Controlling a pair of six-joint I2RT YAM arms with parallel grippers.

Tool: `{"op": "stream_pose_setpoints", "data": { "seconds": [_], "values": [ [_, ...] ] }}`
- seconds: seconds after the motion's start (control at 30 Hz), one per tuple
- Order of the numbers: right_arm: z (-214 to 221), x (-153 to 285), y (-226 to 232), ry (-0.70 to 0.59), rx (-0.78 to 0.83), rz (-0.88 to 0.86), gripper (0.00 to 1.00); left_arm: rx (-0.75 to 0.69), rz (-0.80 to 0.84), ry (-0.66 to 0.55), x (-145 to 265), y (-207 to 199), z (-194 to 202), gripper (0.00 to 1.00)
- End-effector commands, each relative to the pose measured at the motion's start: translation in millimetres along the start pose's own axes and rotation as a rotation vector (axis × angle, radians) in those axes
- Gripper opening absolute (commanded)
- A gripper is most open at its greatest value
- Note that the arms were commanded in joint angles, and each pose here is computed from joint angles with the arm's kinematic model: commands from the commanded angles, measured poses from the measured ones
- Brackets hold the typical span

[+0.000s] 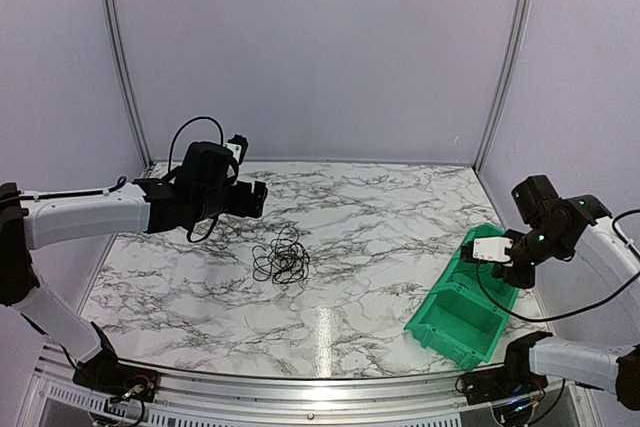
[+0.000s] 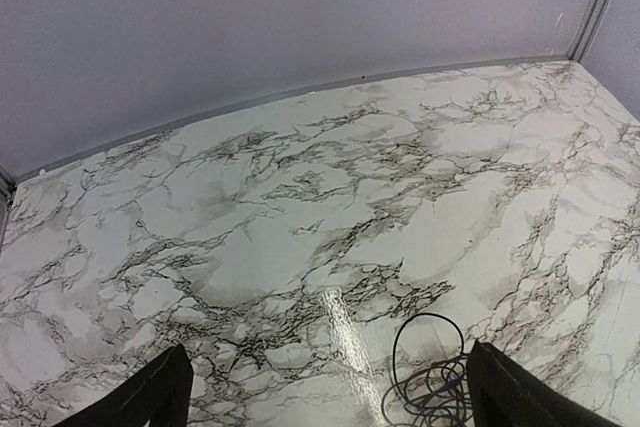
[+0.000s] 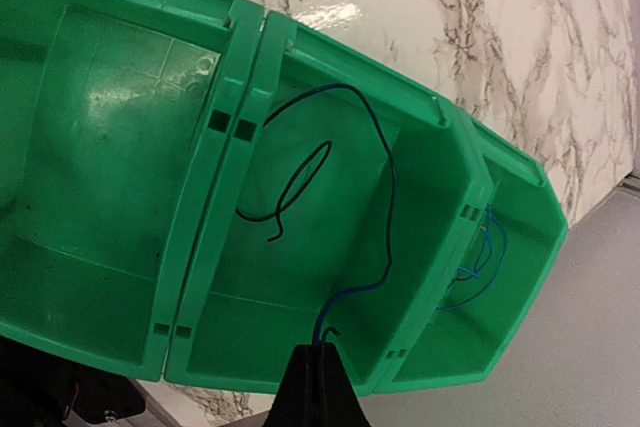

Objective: Untangle the cables

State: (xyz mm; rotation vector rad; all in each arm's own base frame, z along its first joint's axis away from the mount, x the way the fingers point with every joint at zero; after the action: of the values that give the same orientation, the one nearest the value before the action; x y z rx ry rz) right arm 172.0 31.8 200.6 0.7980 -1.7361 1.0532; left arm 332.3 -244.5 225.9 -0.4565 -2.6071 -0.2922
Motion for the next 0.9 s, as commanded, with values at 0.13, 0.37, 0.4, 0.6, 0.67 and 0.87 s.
{"op": "stream_pose_setpoints", "data": {
  "seconds": [0.13,0.37,0.4,0.6,0.67,0.87],
  "values": [
    [3,-32,10,0.02,0.002,-0.089,0.0,-0.005,-0.005,-0.009,9,6,-1,0.99],
    [3,-55,15,0.054,-0.027,-0.162,0.0,0.003,-0.01,-0.011,11,7,-1,0.99],
    [4,-57,16,0.061,-0.029,-0.169,0.04,0.006,-0.013,-0.013,11,7,-2,0.99],
    [1,-49,5,0.062,-0.035,-0.118,0.38,0.009,-0.003,-0.044,13,7,-7,0.99],
    [-4,-40,-1,0.031,-0.035,-0.085,0.49,0.006,0.007,-0.044,13,5,-7,0.99],
    [-27,-9,-23,-0.071,-0.046,-0.038,0.56,0.002,0.014,-0.046,14,5,-8,0.99]
  ]
}}
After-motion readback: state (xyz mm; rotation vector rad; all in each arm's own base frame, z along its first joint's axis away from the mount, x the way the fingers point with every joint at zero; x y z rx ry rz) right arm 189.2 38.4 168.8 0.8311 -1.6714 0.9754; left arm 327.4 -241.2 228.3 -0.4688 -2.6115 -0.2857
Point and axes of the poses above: each gripper's point midway between its finger pads, its own x axis back along the fingers, its own y axis along the line the jaws close on, z = x × y, the point moved 5 cm from there along x, back along the fingers, and after that the axes turned 8 degrees about -x, right-handed, at the moved point
